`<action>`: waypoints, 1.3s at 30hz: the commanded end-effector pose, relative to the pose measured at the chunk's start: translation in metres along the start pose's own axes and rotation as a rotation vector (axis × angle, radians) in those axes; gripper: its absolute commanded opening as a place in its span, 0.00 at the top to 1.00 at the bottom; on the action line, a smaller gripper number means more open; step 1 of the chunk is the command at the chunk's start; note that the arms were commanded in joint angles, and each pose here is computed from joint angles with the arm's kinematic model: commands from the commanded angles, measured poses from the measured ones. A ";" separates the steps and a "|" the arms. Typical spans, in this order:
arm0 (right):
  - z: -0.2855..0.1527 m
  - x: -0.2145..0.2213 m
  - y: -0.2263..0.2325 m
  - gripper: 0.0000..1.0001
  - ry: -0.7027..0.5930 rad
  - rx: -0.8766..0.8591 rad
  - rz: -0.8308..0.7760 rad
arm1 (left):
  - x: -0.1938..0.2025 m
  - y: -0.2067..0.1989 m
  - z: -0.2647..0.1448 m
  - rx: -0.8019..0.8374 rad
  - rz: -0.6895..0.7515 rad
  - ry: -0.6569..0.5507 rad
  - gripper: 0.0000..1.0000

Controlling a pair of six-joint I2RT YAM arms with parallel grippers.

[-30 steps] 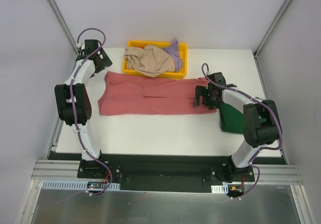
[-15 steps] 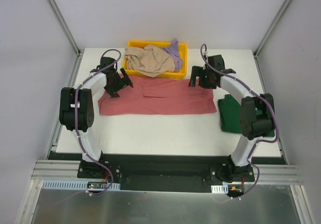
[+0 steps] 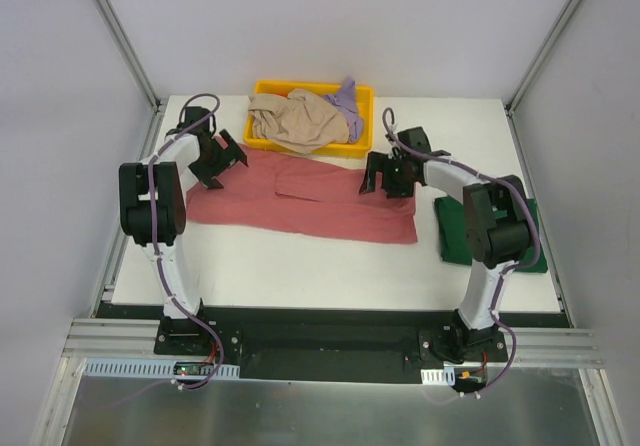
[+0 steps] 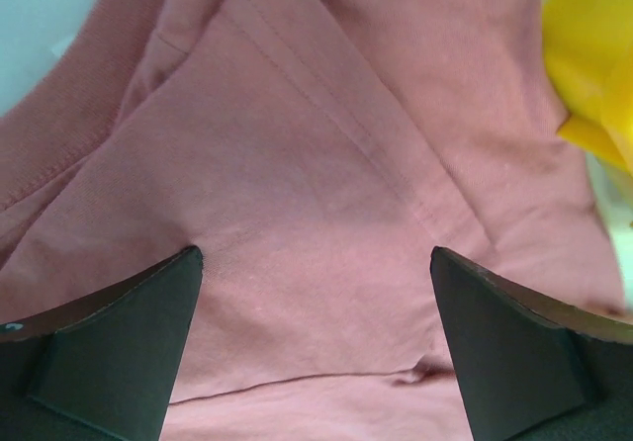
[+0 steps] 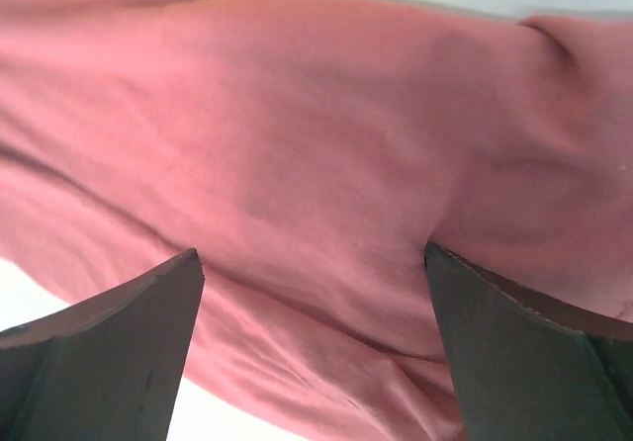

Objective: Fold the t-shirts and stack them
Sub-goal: Fold the other side of the tshirt into a rectangle, then rotate the tshirt 60 degrees

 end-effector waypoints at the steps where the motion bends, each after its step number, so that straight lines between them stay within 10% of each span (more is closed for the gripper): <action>1: -0.020 0.064 0.038 0.04 0.142 -0.133 0.006 | -0.011 0.033 0.004 -0.138 -0.031 0.035 0.01; 11: -0.016 0.162 0.120 0.04 0.363 -0.265 -0.067 | -0.101 0.055 0.032 -0.259 -0.156 -0.061 0.01; 22: -0.006 0.205 0.205 0.04 0.552 -0.463 -0.263 | -0.171 -0.018 0.104 0.152 -0.330 -0.131 0.01; 39: 0.002 0.216 0.288 0.04 0.673 -0.709 -0.367 | -0.228 0.048 0.087 -0.036 -0.572 -0.403 0.01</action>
Point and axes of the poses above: each gripper's point midway between its finger pads, its own z axis out along the fingers, its own y axis along the line the jaws close on, x = y × z, the point moved 2 cm from there along -z, back along the fingers, and after that the axes turned 6 degrees about z, right-handed, at the moved point
